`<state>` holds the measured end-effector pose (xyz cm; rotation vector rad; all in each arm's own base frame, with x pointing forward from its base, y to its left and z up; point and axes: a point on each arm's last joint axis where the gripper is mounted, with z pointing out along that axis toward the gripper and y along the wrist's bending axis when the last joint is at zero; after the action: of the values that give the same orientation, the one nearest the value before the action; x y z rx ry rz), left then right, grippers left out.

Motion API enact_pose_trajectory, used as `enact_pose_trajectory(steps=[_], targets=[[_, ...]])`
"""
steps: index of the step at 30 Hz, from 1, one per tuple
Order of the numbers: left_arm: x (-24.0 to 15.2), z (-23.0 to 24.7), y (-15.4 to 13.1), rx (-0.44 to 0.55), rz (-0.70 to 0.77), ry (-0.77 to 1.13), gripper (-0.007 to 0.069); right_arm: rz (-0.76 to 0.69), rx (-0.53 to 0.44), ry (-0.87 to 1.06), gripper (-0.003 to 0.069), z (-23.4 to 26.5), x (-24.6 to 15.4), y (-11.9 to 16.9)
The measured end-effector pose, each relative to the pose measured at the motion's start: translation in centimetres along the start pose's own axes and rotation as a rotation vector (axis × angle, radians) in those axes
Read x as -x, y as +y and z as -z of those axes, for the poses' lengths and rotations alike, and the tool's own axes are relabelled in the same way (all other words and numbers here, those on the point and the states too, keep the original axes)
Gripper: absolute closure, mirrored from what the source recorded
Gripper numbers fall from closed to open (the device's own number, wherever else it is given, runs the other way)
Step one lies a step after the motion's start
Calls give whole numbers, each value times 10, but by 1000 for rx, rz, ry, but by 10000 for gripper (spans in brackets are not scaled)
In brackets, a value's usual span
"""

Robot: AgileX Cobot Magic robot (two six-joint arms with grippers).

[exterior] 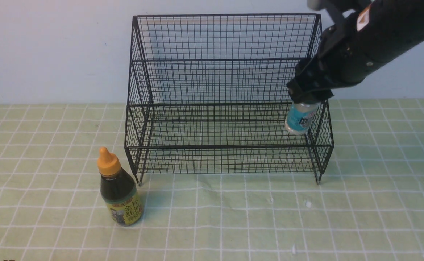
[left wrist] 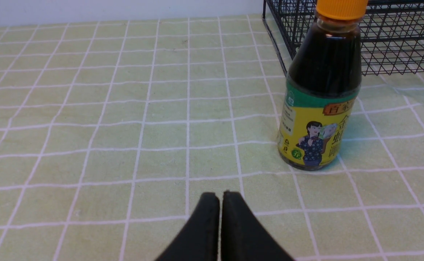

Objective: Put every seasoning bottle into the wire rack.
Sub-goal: Use the right arm to put the condiment bottle back on the shelf

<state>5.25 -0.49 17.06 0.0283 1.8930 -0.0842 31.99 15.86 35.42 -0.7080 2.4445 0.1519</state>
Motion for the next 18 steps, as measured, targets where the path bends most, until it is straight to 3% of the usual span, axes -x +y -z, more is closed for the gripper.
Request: enact_pose_trajectory(steps=[12, 18], targets=[[0, 0, 0, 0, 0, 0, 631, -77, -43, 132, 324, -98, -5, -5], [0, 0, 0, 0, 0, 0, 631, -80, -43, 147, 324, -114, -7, -5]])
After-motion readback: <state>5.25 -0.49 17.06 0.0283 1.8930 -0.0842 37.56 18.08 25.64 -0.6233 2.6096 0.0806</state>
